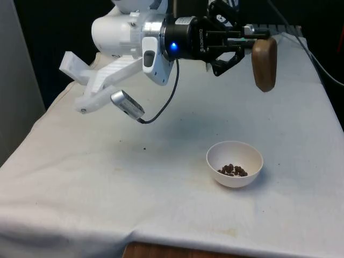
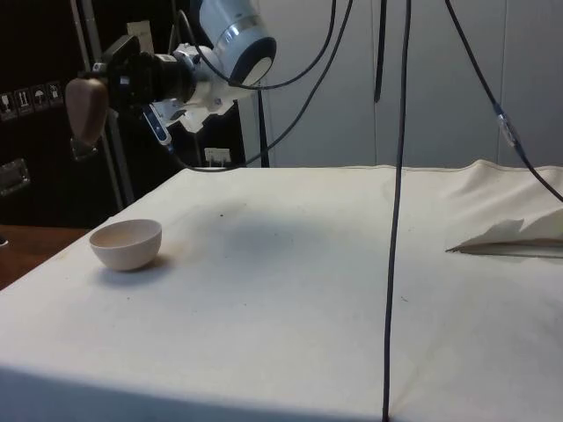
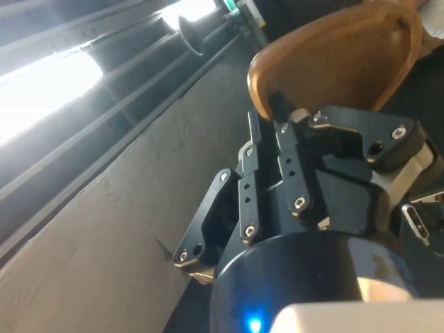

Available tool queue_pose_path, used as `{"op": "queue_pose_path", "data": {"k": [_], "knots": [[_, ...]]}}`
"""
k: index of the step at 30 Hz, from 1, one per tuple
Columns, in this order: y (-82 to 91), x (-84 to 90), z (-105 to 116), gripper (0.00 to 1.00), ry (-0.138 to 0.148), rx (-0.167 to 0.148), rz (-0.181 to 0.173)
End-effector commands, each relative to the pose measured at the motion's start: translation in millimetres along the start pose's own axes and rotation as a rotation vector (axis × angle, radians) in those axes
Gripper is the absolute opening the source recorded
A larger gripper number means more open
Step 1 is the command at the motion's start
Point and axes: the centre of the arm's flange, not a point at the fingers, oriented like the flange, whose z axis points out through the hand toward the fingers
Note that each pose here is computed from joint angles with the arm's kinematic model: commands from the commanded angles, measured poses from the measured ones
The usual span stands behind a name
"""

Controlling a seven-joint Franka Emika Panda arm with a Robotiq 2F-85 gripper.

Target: Pour the coffee beans from the cup into the bowl.

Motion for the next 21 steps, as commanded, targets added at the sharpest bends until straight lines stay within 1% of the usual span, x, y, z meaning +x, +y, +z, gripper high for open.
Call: {"op": "queue_pose_path", "data": {"k": [1, 2, 6, 7, 8, 15, 16, 17, 18, 21], "knots": [[-1.4, -0.7, 2, 0.0, 0.003, -0.023, 0.011], [-2.0, -1.0, 3, 0.0, 0.002, -0.031, 0.011], [-1.6, -4.4, 6, 0.0, -0.01, -0.045, 0.013], [-0.4, -3.0, 6, 0.0, -0.016, -0.028, 0.005], [-1.2, -5.4, 6, 0.0, -0.013, -0.05, 0.013], [0.7, -13.9, 9, 0.0, -0.055, -0.083, 0.008], [2.7, -12.1, 9, 0.0, -0.061, -0.067, 0.005], [0.9, -15.4, 9, 0.0, -0.061, -0.088, 0.007], [1.0, -18.8, 10, 0.0, -0.071, -0.098, 0.006], [1.2, -23.7, 10, 0.0, -0.089, -0.115, 0.006]]}}
